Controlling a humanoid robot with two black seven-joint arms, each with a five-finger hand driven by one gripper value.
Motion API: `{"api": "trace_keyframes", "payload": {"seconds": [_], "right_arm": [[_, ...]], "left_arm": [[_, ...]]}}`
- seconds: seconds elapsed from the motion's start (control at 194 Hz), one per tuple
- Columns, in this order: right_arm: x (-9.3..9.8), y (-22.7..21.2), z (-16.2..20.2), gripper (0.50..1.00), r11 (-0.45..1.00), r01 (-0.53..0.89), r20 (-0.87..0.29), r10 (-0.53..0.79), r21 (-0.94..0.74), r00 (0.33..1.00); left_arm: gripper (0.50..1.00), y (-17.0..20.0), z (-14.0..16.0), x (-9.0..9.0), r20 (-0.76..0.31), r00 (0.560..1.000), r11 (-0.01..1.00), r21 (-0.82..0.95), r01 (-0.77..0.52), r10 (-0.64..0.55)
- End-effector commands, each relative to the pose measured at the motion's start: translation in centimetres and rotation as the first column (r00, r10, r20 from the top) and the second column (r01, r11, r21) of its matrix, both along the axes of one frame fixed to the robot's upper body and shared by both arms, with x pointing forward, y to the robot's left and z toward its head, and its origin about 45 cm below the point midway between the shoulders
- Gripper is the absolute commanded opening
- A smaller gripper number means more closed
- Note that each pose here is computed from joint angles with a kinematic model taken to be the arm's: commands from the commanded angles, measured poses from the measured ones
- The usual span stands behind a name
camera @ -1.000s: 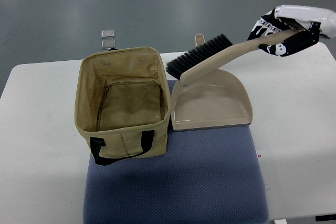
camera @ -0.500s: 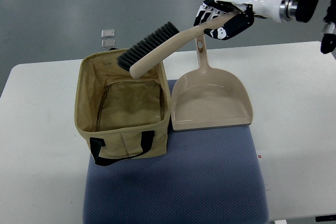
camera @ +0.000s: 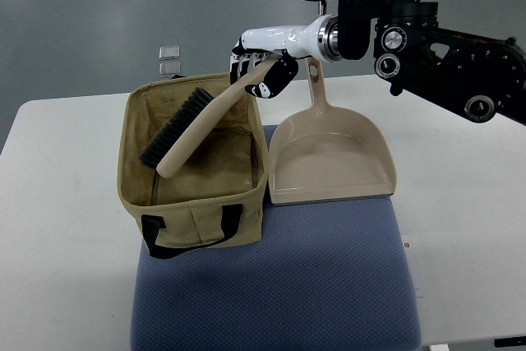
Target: Put pink broom in yellow bag with right hand
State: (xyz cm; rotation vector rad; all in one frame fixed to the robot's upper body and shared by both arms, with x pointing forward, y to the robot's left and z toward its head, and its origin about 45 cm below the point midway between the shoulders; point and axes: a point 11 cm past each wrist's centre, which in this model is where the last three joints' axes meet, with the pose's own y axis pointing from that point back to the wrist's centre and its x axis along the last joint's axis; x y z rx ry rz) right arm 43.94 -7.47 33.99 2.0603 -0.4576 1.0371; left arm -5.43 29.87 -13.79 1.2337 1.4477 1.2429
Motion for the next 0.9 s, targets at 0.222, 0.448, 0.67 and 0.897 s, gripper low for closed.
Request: {"api": "trace_keyframes", "payload": {"seconds": [0.222,0.448,0.67,0.897], "right_arm": [[0.0,1.7,-1.5,0.893,0.999,-0.024,0.007,0.025,-0.048,1.000],[0.4,1.0,-1.5,0.928,0.999,-0.006,0.006,0.006,-0.053,1.000],[1.7,-0.1,2.1,0.930,0.998,0.042,0.049,-0.044,0.036,0.998],[4.3,-6.0,5.9,0.930,0.900,0.229,-0.046,-0.228,0.370,0.973]], "left_arm": [[1.000,0.0,0.0,0.0,0.000,1.000,1.000,0.000,0.001,-0.001],[1.000,0.1,0.0,0.0,0.000,1.000,1.000,0.002,0.001,-0.001],[1.000,0.1,0.0,0.0,0.000,1.000,1.000,0.003,0.001,-0.001],[1.000,0.0,0.0,0.0,0.000,1.000,1.000,0.000,0.001,-0.001]]}}
